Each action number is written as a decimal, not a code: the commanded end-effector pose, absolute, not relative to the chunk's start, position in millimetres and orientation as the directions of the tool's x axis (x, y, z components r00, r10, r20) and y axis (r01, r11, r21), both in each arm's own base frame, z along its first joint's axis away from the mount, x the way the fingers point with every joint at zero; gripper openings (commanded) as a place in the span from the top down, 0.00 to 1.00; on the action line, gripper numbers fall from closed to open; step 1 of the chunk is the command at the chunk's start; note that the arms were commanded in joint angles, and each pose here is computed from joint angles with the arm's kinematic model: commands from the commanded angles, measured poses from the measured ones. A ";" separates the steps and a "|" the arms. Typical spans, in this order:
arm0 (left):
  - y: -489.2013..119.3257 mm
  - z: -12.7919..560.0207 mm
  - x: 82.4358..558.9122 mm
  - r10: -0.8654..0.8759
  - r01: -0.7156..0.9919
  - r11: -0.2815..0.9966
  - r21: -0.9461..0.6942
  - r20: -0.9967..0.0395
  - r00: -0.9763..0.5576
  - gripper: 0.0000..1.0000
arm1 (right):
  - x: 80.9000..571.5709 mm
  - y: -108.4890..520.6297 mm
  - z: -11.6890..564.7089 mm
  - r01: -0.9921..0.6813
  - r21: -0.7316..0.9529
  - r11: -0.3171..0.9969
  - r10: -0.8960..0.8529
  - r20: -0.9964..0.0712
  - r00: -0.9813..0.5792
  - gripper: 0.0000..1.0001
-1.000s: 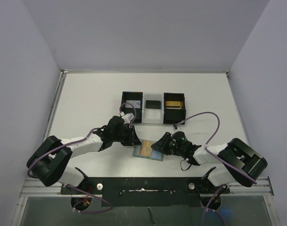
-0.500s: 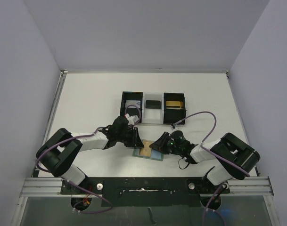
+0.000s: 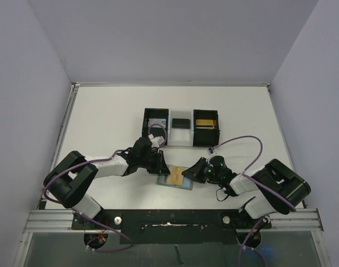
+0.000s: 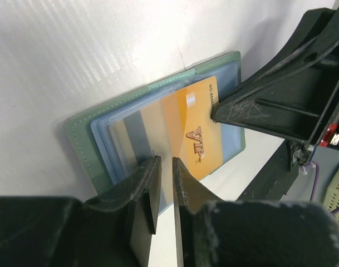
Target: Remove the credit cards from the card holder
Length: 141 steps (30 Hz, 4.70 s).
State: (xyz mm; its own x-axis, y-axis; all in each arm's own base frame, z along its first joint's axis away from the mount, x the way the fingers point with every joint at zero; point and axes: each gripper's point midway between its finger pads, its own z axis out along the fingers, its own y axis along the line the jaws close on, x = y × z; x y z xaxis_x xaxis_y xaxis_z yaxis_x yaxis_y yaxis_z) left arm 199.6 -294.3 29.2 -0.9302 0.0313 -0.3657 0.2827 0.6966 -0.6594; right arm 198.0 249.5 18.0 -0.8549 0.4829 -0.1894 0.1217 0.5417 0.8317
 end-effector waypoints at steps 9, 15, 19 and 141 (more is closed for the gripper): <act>-289.8 12.2 189.3 0.083 0.295 0.705 -0.645 -0.338 -0.938 0.87 | 195.0 267.8 31.7 0.031 0.856 0.517 0.422 -0.223 -0.879 0.74; -288.1 8.0 184.8 0.090 0.291 0.705 -0.647 -0.325 -0.941 0.90 | 193.8 278.2 41.8 0.006 0.902 0.432 0.429 -0.200 -0.881 0.74; -288.2 8.2 182.4 0.089 0.289 0.698 -0.655 -0.321 -0.943 0.91 | 194.4 282.5 44.1 0.030 0.921 0.389 0.444 -0.159 -0.882 0.77; -128.1 163.9 302.1 -0.124 0.066 0.979 -0.194 -0.817 -0.563 0.28 | 428.4 133.8 169.6 -0.531 -0.609 0.590 -0.738 -0.674 -0.047 1.00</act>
State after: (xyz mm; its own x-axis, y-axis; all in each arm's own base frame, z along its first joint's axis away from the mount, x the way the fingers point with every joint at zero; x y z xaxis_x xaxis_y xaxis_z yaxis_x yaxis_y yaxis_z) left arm 293.7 -130.8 143.0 -0.6235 -0.0843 -0.7773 0.0811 0.9818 -0.1715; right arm 411.0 121.2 152.6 -0.1255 -0.7382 -0.6628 -0.5407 0.6111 -0.5781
